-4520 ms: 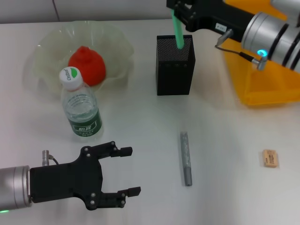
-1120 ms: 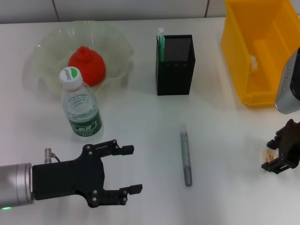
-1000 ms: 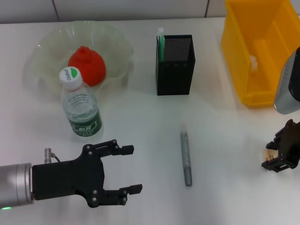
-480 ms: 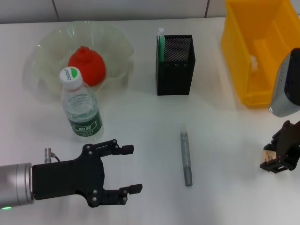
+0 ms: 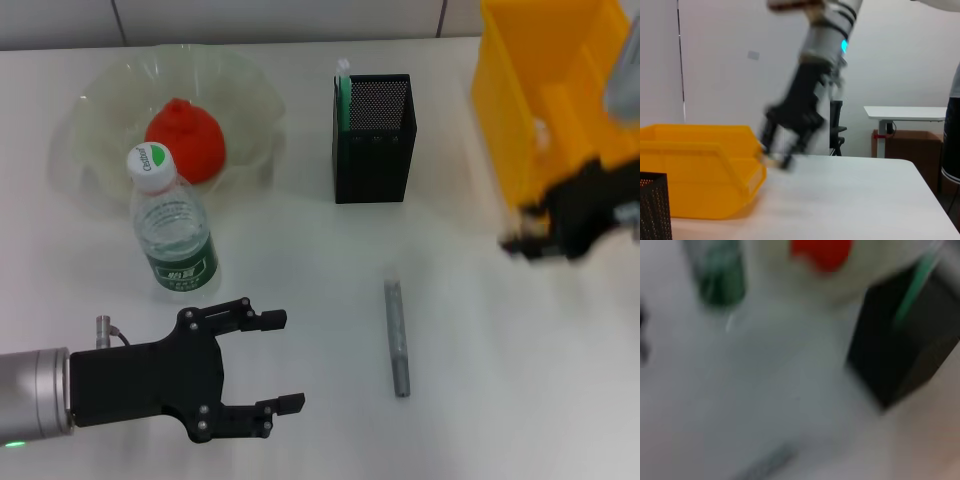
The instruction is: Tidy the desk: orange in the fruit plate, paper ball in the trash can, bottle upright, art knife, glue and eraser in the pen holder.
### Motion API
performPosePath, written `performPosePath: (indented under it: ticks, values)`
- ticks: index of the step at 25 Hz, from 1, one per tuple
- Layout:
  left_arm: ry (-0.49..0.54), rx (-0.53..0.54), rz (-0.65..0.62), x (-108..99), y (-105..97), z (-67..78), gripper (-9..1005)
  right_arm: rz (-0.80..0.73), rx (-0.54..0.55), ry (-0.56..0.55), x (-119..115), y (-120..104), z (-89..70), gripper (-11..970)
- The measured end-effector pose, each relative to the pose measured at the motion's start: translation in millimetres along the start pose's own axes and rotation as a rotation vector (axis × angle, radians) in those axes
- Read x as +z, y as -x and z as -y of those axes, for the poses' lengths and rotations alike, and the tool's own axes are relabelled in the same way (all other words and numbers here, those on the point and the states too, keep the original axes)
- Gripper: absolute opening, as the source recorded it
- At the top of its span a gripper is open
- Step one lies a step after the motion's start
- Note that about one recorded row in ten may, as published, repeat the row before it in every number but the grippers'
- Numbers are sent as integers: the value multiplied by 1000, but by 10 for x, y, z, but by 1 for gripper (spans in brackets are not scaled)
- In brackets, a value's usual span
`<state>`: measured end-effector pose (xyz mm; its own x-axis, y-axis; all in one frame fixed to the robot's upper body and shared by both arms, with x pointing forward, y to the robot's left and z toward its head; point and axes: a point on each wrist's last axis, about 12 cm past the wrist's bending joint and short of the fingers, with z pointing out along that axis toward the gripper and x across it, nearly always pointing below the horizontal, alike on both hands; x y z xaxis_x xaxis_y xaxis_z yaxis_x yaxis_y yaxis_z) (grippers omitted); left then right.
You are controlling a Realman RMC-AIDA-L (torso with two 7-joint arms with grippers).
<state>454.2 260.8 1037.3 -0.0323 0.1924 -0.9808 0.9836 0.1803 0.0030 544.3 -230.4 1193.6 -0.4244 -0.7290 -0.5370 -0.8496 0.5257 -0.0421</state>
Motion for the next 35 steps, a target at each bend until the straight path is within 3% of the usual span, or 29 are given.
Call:
performPosePath:
  ticks: [4, 10, 19, 24, 28, 32, 34, 35]
  values:
    - [-3, 6, 1, 9, 9, -13, 809, 197, 32, -87, -162, 290, 82, 436]
    - [-3, 6, 1, 10, 9, -13, 809, 307, 11, -159, -122, 578, 200, 436]
    - [0, 1, 4, 11, 2, -9, 809, 287, 44, -115, 442, 869, 440, 435]
    - [1, 3, 7, 10, 7, -14, 808, 269, 41, -62, 653, 917, 446, 433]
    - [0, 3, 9, 4, 12, -14, 808, 265, 42, -48, 660, 941, 416, 528]
    - [1, 4, 9, -3, 11, -10, 809, 261, 93, -28, 528, 937, 352, 683]
    - [2, 3, 8, -8, 10, -9, 809, 229, 145, 5, 400, 895, 240, 771]
    - [2, 3, 8, -8, 10, -9, 809, 229, 145, 5, 400, 895, 240, 776]
